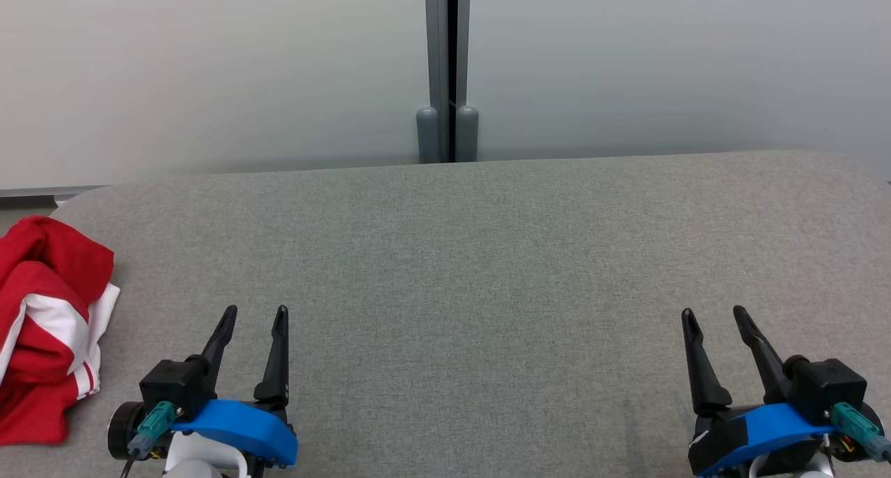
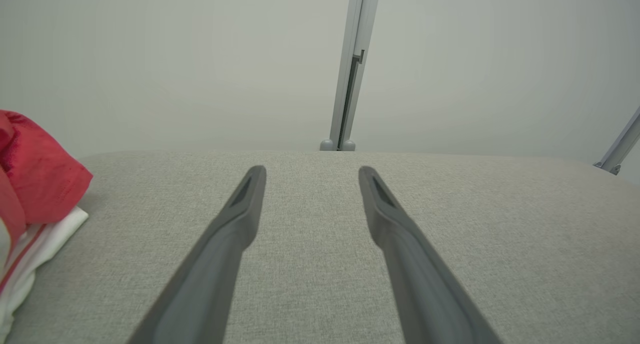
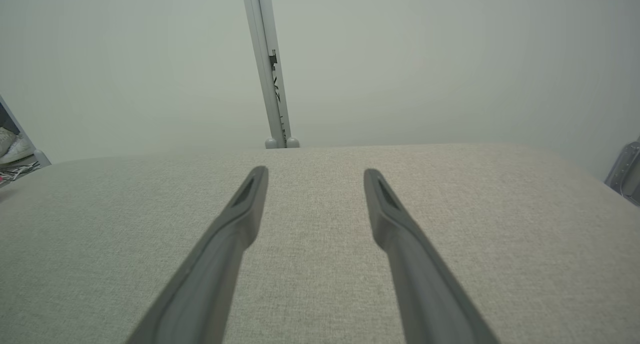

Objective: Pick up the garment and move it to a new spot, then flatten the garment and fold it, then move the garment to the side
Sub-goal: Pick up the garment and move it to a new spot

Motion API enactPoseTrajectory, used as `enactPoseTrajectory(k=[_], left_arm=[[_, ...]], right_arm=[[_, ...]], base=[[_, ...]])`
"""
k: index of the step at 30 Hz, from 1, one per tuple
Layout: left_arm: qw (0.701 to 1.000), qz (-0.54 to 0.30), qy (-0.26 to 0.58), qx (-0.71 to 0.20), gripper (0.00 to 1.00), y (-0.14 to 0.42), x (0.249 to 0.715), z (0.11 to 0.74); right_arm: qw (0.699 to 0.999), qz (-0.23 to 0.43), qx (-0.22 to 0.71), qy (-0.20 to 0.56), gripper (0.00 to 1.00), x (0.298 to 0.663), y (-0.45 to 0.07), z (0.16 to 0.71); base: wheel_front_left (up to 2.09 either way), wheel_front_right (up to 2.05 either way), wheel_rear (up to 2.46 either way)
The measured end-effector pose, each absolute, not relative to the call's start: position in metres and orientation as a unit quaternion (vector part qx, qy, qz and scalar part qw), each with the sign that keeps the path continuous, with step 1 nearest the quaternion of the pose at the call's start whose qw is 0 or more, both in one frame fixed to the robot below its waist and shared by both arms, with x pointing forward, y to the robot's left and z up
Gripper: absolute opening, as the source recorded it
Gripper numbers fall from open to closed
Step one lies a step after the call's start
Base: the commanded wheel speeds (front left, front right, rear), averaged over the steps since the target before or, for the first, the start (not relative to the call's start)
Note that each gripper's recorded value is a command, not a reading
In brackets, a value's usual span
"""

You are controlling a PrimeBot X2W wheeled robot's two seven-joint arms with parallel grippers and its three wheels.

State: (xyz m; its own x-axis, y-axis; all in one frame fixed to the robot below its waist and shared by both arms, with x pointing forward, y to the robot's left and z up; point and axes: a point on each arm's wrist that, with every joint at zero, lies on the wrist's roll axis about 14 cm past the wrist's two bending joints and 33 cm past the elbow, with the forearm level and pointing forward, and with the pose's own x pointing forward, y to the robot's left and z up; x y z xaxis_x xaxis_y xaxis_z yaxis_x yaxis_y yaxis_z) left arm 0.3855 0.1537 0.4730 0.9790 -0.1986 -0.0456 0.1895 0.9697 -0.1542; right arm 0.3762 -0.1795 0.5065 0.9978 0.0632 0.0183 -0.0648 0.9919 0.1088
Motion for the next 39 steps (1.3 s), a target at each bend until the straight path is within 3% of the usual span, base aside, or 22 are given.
enactPoseTrajectory(k=[16,39], left_arm=[[0.995,-0.079,0.024,-0.06,1.0,0.167,0.384,0.477],[0.988,0.144,0.002,-0.063,1.0,0.301,0.318,0.484]], right_arm=[[0.997,0.049,0.054,-0.01,1.0,0.383,-0.168,0.508],[0.97,0.237,0.048,-0.01,1.0,0.429,-0.029,0.521]], base=[[0.0,0.0,0.0],[0.0,0.0,0.0]])
